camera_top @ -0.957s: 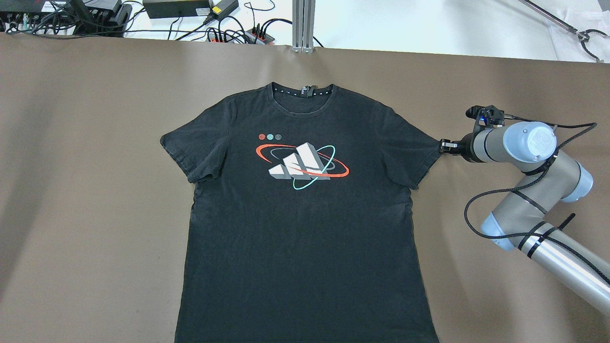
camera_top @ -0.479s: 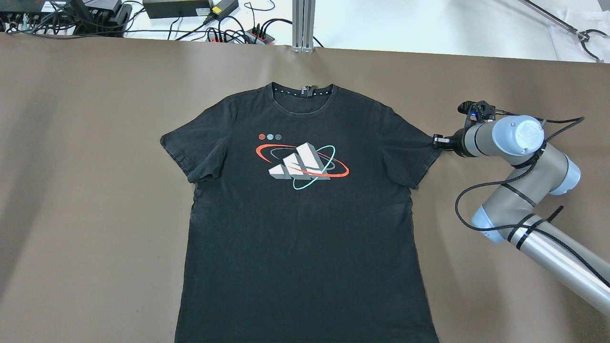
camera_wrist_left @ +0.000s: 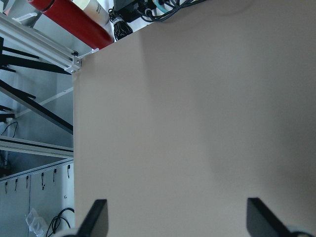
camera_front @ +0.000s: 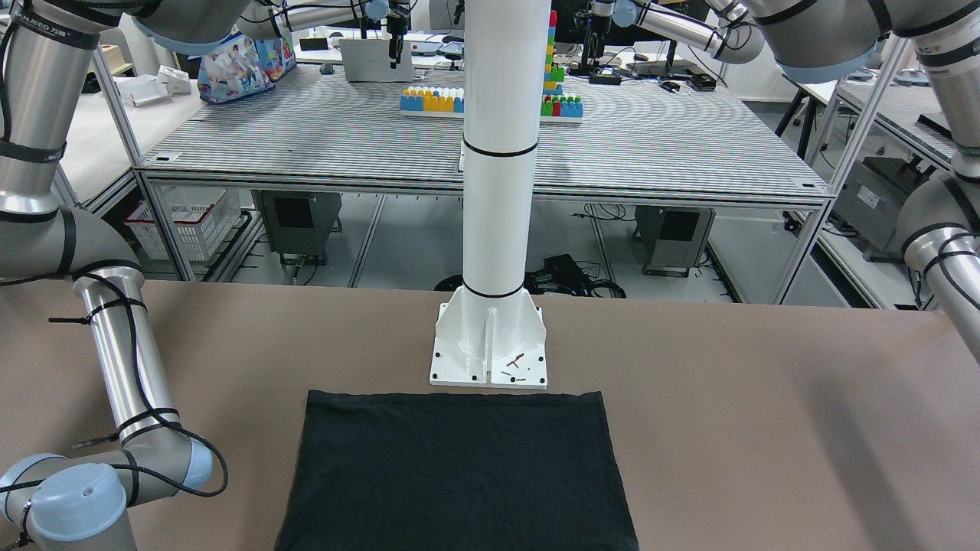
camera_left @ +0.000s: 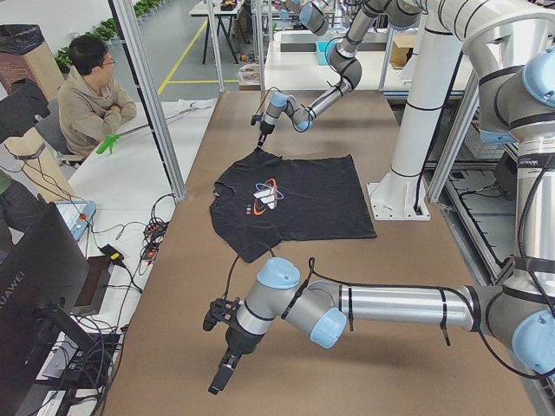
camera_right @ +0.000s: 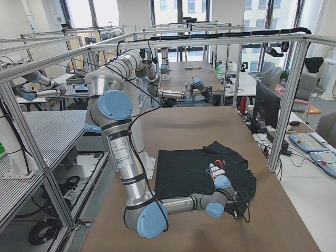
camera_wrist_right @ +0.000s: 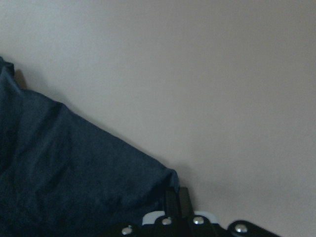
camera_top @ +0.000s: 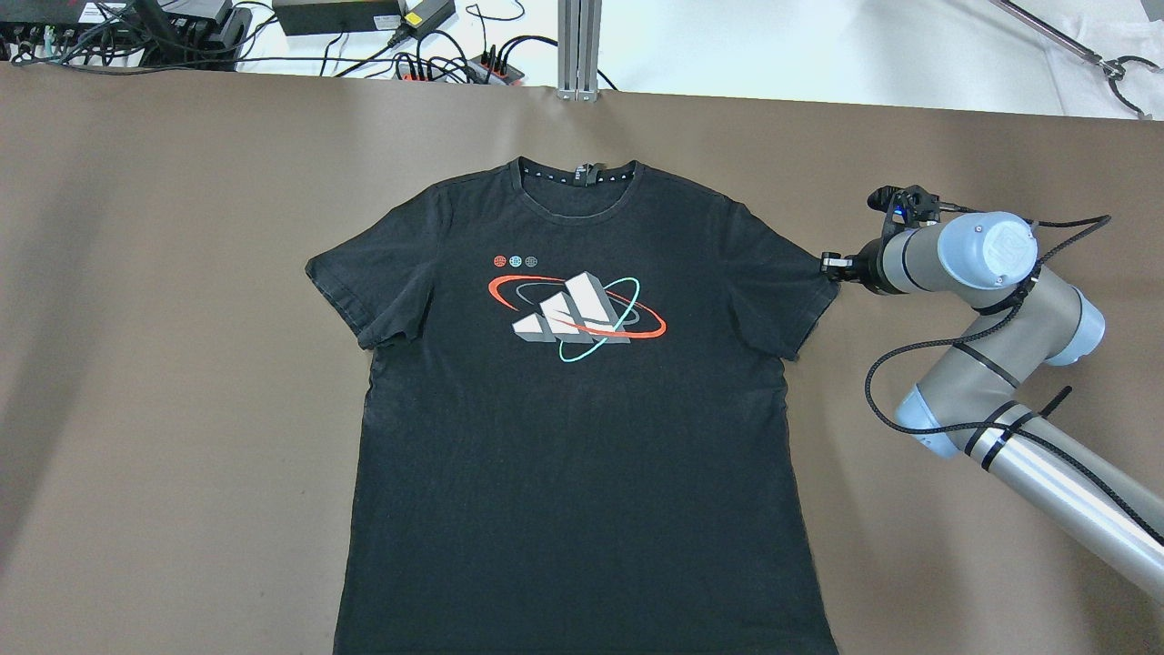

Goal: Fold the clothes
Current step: 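Move the right gripper toward the black T-shirt's sleeve nearest it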

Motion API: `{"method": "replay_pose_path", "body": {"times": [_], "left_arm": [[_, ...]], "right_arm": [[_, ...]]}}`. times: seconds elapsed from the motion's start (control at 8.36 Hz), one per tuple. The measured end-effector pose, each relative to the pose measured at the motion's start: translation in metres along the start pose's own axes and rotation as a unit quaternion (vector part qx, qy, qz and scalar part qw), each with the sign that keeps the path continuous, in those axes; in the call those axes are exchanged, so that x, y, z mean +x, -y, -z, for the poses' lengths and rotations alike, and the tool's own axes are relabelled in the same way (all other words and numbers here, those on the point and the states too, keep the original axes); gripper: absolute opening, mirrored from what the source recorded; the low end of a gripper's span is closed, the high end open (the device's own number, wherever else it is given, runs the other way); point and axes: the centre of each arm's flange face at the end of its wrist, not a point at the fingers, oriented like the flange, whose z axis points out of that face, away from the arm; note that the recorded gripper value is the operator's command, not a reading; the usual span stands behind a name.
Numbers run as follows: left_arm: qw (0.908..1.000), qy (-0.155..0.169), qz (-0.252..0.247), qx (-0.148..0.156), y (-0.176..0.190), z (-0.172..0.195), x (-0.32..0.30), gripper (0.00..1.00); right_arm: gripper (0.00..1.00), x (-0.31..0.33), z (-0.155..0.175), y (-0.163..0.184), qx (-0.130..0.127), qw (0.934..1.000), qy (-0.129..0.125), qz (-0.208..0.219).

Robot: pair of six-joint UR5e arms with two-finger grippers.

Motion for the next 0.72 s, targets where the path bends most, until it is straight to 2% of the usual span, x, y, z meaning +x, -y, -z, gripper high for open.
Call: {"method": "replay_pose_path", "body": {"times": [0.24,0.6,0.72], "left_arm": [[1.0,0.0,0.0,0.001,0.0,0.0,0.0,1.0],[1.0,0.0,0.0,0.001,0.001,0.001,0.001,1.0],[1.0,-0.001,0.0,0.002,0.003,0.001,0.001,1.0]], "right_arm": [[0.0,-0.011,0.015,-0.002,-0.008,0.9997,0.022,0.004],[0.0,-0.035,0.061,-0.012,-0.009,0.9978,0.064,0.013],[0.0,-0.048,0.069,-0.018,-0.015,0.9974,0.069,0.014]]}}
